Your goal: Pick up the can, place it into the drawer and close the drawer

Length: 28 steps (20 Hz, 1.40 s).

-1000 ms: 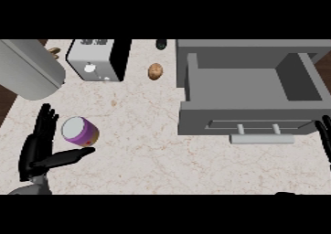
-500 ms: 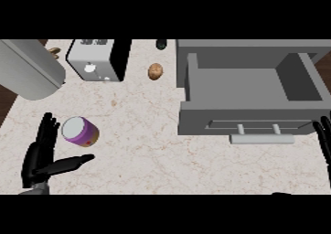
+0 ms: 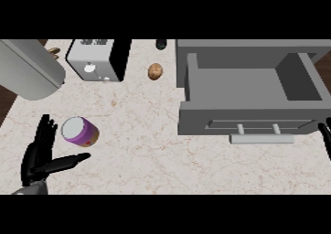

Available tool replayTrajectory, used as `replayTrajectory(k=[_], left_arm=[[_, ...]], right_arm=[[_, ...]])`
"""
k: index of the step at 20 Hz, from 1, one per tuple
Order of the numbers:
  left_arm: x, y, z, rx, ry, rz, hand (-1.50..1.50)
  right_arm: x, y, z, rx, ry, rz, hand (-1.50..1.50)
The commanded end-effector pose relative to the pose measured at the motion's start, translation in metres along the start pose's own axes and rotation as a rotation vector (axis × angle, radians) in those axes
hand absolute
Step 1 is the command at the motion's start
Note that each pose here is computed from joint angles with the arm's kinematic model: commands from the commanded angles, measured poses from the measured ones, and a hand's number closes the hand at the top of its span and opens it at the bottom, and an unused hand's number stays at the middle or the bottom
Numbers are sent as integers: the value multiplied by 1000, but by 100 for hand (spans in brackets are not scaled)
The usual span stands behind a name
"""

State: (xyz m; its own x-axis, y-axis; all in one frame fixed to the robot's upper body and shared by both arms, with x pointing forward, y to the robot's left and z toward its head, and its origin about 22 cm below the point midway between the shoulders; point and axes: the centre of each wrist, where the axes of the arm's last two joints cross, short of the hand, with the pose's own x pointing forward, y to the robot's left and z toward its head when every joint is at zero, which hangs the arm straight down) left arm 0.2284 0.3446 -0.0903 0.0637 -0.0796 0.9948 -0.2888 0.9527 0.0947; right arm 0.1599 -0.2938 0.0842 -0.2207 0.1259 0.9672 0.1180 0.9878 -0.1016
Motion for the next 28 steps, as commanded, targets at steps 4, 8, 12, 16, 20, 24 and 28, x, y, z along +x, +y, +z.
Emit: replayTrajectory(k=[4, 8, 12, 16, 20, 24, 28], left_arm=[[0, -11, -14, 6, -13, 14, -150], [-16, 1, -14, -10, 4, 3, -150], [3, -6, -29, 3, 4, 17, -150], [-17, -42, -31, -7, 4, 16, -150], [-16, -18, -34, -27, 6, 21, -150], [-4, -19, -51, -50, 2, 36, -150], [-3, -43, -56, -68, -29, 39, -150]], right_arm=[[10, -3, 8, -10, -1, -8, -150], [15, -1, -3, 0, -14, 1, -150], [5, -17, -17, -8, -17, -6, -150], [10, -13, 13, 10, -6, 2, -150], [14, 5, 18, -21, -16, -17, -150], [-8, -5, 14, -21, -5, -18, -150], [16, 2, 17, -1, 11, 9, -150]])
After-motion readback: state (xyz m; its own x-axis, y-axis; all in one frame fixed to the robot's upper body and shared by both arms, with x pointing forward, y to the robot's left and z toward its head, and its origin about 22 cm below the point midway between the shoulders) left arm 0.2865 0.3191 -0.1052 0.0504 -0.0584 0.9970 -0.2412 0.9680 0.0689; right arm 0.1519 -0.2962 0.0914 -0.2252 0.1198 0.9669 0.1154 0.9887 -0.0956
